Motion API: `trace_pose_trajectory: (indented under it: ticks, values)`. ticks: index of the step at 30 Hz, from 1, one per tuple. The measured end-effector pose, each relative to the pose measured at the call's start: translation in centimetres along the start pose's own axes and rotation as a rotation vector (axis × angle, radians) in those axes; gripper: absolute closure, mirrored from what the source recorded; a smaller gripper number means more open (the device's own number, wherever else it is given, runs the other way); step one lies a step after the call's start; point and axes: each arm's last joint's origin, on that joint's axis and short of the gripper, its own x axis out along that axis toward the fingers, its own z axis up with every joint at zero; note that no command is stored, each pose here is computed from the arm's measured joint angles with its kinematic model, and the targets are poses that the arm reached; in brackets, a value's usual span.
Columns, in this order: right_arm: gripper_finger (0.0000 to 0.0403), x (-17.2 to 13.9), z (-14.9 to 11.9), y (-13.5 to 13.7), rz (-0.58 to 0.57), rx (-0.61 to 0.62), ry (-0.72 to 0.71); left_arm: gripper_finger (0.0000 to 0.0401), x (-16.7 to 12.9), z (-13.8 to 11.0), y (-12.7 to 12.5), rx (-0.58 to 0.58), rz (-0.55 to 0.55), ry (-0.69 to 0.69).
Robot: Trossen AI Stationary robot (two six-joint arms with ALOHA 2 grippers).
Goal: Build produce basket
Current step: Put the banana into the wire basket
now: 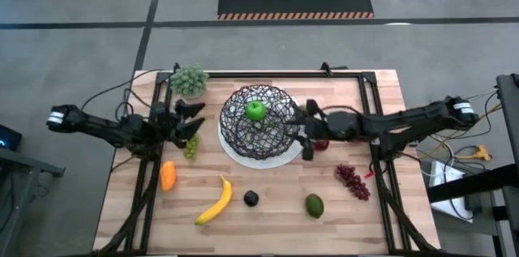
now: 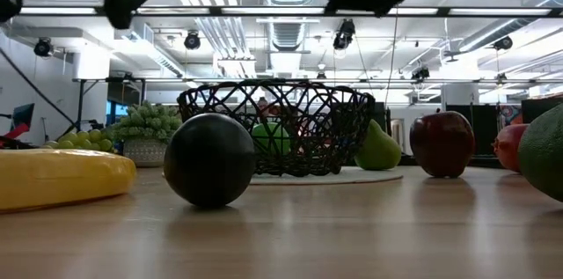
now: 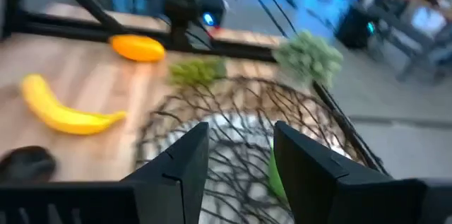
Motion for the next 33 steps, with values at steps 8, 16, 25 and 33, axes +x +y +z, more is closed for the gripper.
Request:
trace_pose_trajectory:
  ticks: [8, 16, 25, 33]
  values:
    - [0.0255, -1.9, -1.2, 1.1, 0.088, -0.045, -0.123, 0.0067, 4.0, 1.5, -3.8, -0.161, -0.021, 0.287]
    - [0.0255, -1.9, -2.5, 1.4, 0.130, -0.070, -0.092, 0.0067, 4.8, 1.5, -6.3, -0.347, 0.383, 0.865]
    - [0.0255, -1.9, -2.4, 1.4, 0.128, -0.085, -0.096, 0.0067, 4.4, -5.5, -9.8, -0.492, 0.791, 1.339]
    - [0.0255, -1.9, -2.4, 1.4, 0.128, -0.085, -0.096, 0.0067, 4.3, -13.6, -13.0, -0.407, 0.945, 1.628]
